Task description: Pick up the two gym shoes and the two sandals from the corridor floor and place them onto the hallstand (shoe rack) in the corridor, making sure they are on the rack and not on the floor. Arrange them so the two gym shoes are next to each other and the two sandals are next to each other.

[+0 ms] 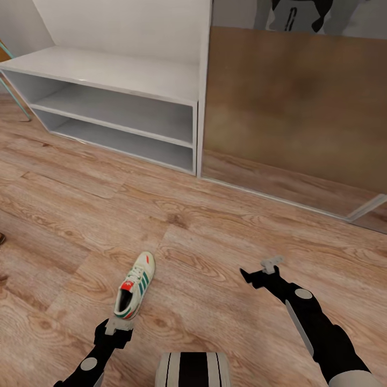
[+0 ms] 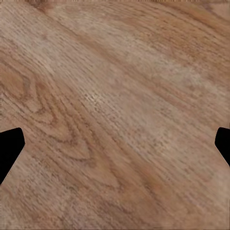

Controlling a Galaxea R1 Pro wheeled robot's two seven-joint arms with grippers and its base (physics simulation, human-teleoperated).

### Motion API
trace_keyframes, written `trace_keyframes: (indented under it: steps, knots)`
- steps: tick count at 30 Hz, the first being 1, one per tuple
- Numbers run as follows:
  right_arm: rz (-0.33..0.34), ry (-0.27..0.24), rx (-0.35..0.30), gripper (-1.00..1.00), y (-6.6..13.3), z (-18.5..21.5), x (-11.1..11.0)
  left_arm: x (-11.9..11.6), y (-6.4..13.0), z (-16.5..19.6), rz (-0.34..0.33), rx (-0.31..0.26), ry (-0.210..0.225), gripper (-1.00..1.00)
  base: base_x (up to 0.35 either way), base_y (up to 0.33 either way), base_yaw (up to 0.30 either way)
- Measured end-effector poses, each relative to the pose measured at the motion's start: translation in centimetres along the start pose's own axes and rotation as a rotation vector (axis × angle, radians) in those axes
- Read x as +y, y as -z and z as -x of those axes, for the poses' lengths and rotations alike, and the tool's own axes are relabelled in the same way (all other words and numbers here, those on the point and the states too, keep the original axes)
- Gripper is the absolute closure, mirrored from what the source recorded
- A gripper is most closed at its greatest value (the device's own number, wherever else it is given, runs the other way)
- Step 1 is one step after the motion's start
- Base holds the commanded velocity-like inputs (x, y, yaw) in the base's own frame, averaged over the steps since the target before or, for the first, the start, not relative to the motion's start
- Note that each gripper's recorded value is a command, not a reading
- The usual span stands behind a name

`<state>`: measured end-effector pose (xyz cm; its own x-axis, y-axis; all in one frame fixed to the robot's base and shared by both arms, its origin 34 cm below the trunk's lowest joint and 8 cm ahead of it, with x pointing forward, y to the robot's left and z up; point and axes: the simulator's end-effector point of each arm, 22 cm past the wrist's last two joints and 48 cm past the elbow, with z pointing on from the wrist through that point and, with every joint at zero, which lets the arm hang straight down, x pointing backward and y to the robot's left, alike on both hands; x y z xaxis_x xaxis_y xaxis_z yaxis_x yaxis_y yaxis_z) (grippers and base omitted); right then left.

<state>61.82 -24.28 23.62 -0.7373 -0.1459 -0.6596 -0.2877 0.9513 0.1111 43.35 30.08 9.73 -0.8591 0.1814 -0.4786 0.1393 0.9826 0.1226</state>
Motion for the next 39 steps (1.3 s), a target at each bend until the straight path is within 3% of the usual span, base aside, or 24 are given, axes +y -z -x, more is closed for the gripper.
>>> trace_keyframes:
  steps: [39]
  knots:
    - [0.001, 0.000, 0.001, -1.00, -0.01, -0.01, 0.06, -0.44, -0.05, 0.17, -0.005, -0.002, 0.003, -1.00, 0.047, 0.015, 0.000]
